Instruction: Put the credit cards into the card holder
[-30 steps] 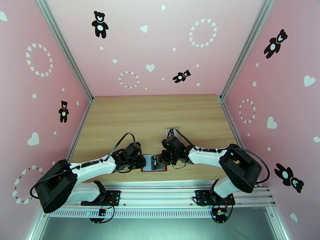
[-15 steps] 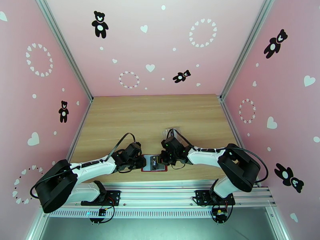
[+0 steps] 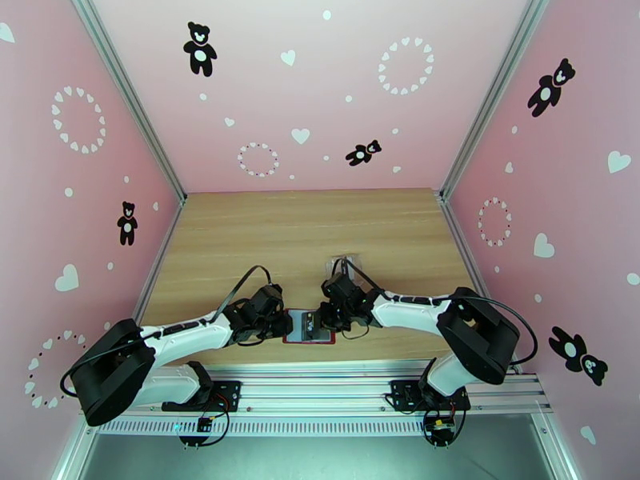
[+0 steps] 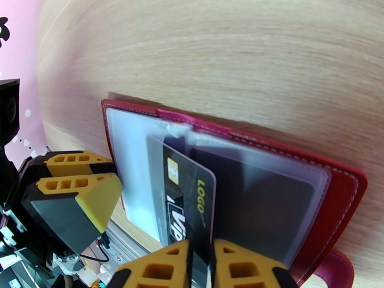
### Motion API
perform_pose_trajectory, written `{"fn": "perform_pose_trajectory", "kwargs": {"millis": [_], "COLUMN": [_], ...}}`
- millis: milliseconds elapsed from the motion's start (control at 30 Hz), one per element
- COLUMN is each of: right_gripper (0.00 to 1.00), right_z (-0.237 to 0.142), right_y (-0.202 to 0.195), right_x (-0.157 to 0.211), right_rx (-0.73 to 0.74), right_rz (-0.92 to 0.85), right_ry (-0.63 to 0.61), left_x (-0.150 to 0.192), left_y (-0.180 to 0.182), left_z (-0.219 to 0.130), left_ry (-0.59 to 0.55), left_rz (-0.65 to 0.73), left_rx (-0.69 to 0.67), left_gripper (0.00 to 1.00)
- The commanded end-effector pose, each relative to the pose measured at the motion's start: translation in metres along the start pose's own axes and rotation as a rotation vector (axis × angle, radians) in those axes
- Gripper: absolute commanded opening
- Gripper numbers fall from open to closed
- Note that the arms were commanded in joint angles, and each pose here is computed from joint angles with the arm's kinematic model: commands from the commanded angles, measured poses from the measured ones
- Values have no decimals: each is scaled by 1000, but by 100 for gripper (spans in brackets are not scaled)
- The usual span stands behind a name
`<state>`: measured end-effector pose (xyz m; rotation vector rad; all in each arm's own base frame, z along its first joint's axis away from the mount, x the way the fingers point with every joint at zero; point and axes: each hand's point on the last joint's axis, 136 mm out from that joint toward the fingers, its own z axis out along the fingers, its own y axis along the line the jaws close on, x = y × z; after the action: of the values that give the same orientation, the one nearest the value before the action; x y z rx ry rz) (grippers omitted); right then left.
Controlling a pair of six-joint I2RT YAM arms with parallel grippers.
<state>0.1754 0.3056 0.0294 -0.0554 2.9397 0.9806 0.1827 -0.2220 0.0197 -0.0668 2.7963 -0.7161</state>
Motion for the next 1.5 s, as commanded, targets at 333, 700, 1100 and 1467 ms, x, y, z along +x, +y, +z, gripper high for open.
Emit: {"fn": "perform_pose_trajectory", "kwargs": {"millis": [333,700,1100,1467], "right_gripper": [16,7,0,0], "right_z": [11,11,6,9], "right_y": [4,0,-10,-14], "right_x": [1,0,-5,-3], "right_rx": [34,56,60,45], "right_rz": [-9,1,53,89], "right_ry": [8,-15,-85,-97], "left_x": [11,13,12,12], "left_y": [8,9,9,1], "left_z": [4,6,2,2], "left_ry": [28,32,23,23], "left_rz": [-3,-4,-11,-19], "left_rx": [-17,-19,-14,22], "left_gripper": [24,24,24,24]}}
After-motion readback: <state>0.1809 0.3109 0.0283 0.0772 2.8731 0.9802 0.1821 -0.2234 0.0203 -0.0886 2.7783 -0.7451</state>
